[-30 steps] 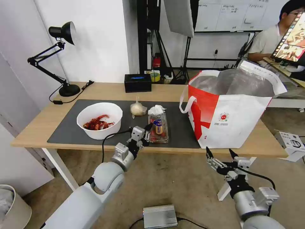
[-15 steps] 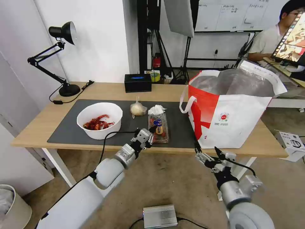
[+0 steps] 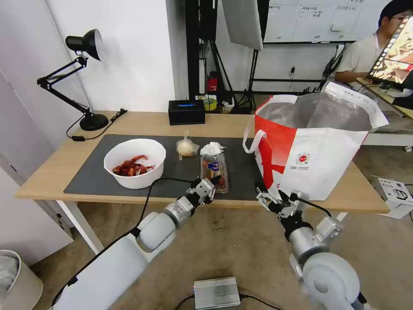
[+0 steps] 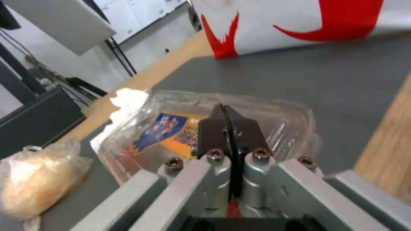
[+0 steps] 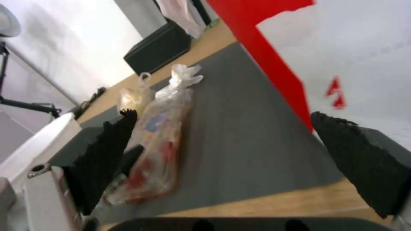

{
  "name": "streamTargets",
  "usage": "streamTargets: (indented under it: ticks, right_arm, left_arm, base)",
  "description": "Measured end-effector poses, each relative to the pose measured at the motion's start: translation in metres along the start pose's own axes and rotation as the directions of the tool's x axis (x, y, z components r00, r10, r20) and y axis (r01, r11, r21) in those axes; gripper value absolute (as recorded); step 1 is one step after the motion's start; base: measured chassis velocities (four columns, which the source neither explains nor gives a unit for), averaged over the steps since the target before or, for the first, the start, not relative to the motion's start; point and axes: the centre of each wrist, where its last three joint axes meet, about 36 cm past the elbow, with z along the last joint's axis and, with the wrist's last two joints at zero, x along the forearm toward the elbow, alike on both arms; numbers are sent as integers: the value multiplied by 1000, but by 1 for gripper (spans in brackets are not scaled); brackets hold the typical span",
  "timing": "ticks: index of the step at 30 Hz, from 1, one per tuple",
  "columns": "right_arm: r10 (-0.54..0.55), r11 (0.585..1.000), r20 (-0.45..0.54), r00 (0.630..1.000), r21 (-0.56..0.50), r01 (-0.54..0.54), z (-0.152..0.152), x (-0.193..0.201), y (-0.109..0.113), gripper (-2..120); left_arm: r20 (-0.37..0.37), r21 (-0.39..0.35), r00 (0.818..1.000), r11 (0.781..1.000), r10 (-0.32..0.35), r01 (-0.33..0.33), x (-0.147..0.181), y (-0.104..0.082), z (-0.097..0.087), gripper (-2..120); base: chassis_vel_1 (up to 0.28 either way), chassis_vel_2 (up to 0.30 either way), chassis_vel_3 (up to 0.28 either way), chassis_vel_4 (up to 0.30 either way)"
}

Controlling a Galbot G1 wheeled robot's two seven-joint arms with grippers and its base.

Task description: Pick up the trash from the table and place it into the takeout bag.

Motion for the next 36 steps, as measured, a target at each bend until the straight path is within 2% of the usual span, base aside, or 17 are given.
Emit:
streamTargets:
  ticks: [18,36]
  right_arm:
    - [-26,991,-82,996,-133,15,-18,-59,7,100]
    - [-63,971,-152,986,-236,26,-23,-113,19,100]
  left_arm:
    - [7,1,1000,1000,9,-9,-20,-4,-2,0]
    - [3,20,1000,1000,-17,17,-17,-2,-1,0]
  base:
    - [0,0,0,0]
    - [0,0,0,0]
